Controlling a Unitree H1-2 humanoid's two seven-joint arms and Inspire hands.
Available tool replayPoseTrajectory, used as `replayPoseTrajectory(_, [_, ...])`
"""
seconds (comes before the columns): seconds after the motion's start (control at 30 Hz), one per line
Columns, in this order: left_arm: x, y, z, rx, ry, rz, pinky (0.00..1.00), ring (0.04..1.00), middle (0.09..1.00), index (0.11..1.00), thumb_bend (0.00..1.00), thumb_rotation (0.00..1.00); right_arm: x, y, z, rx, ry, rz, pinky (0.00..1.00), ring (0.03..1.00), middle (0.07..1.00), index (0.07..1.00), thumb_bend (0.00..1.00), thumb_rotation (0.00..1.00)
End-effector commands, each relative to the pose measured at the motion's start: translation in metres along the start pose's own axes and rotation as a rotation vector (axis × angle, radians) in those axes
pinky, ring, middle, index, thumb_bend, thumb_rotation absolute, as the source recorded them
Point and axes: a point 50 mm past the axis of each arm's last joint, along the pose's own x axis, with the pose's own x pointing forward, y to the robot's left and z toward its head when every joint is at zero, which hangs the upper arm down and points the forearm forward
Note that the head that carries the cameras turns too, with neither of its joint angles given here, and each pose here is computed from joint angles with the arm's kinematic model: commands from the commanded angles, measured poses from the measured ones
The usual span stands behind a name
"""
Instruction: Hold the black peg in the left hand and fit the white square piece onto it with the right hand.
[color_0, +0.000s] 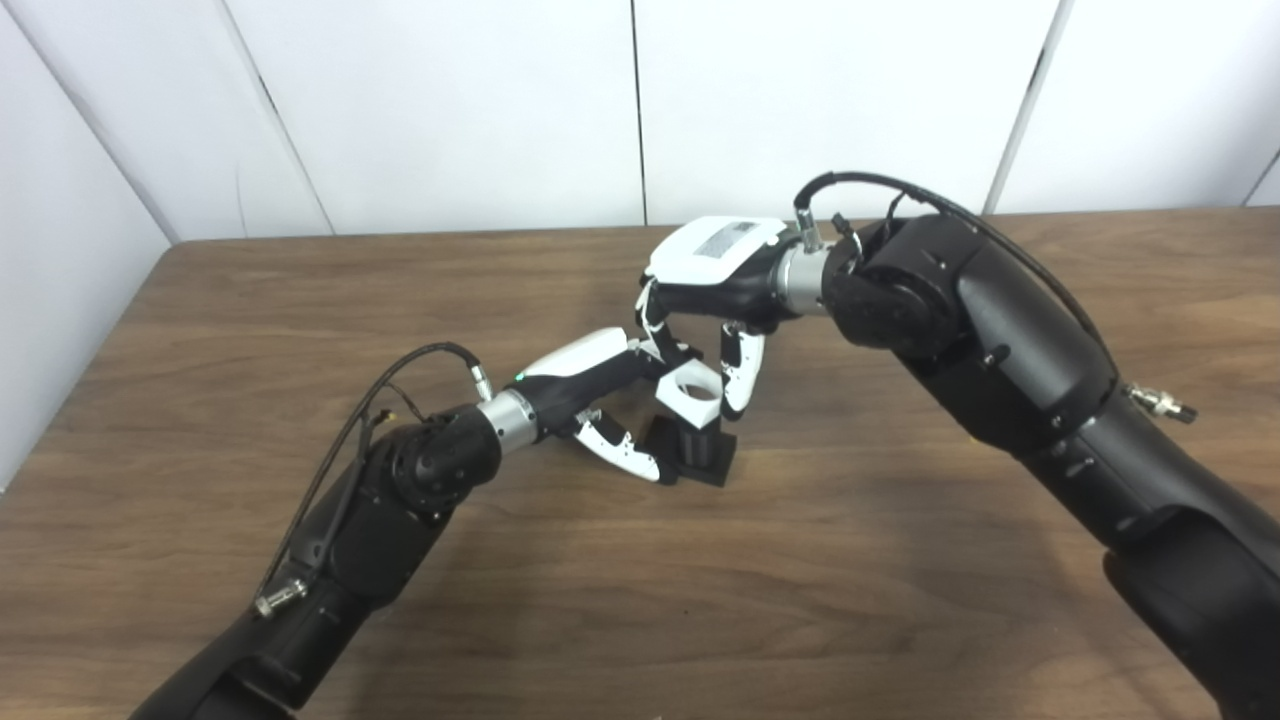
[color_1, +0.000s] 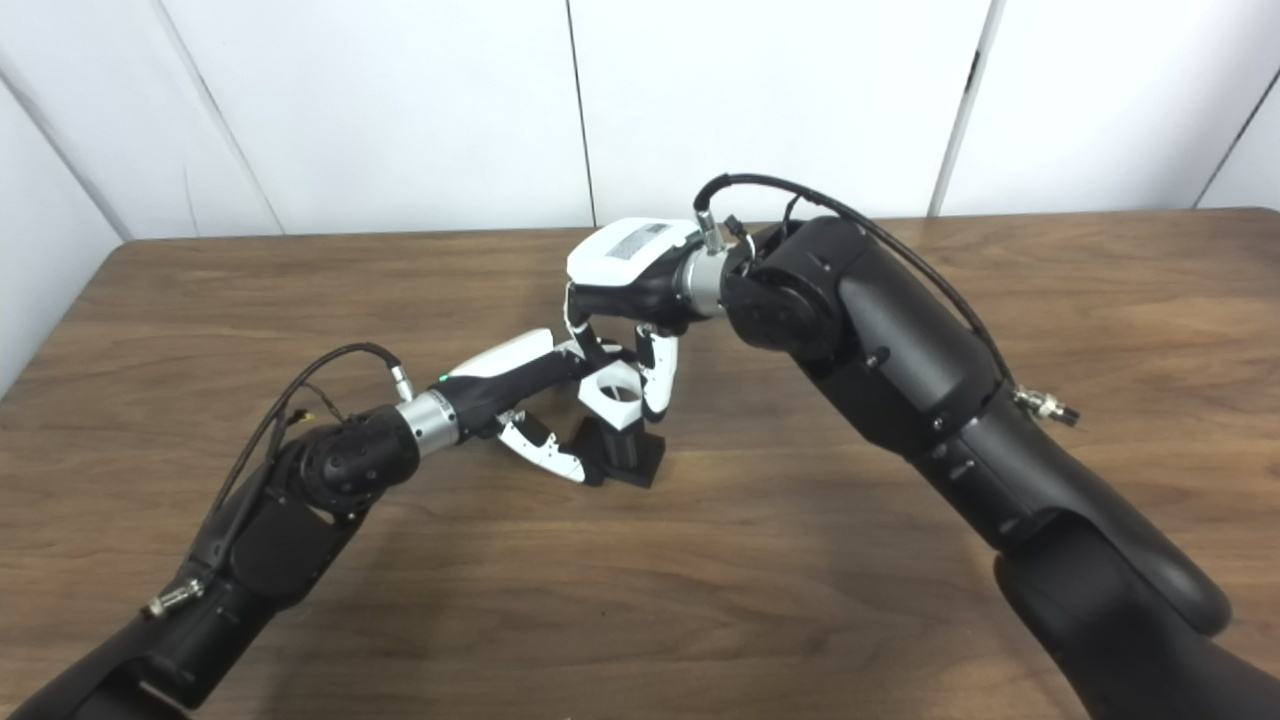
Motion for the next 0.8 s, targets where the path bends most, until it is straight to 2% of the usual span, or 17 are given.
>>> replayPoseTrajectory(0.0, [0.005, -0.025, -0.003, 0.016, 0.050, -0.104, 1.00, 1.000, 0.954, 0.491, 0.52, 0.09, -0.005, -0.022, 0.009, -0.034, -0.038, -0.066, 1.00, 0.944, 0.835, 0.476, 0.52, 0.14])
replayPoseTrajectory(0.77, [0.000, -0.021, -0.007, 0.027, 0.041, -0.092, 1.00, 1.000, 0.950, 0.490, 0.52, 0.09, -0.009, -0.008, 0.005, -0.045, -0.034, -0.042, 1.00, 0.935, 0.835, 0.475, 0.52, 0.14])
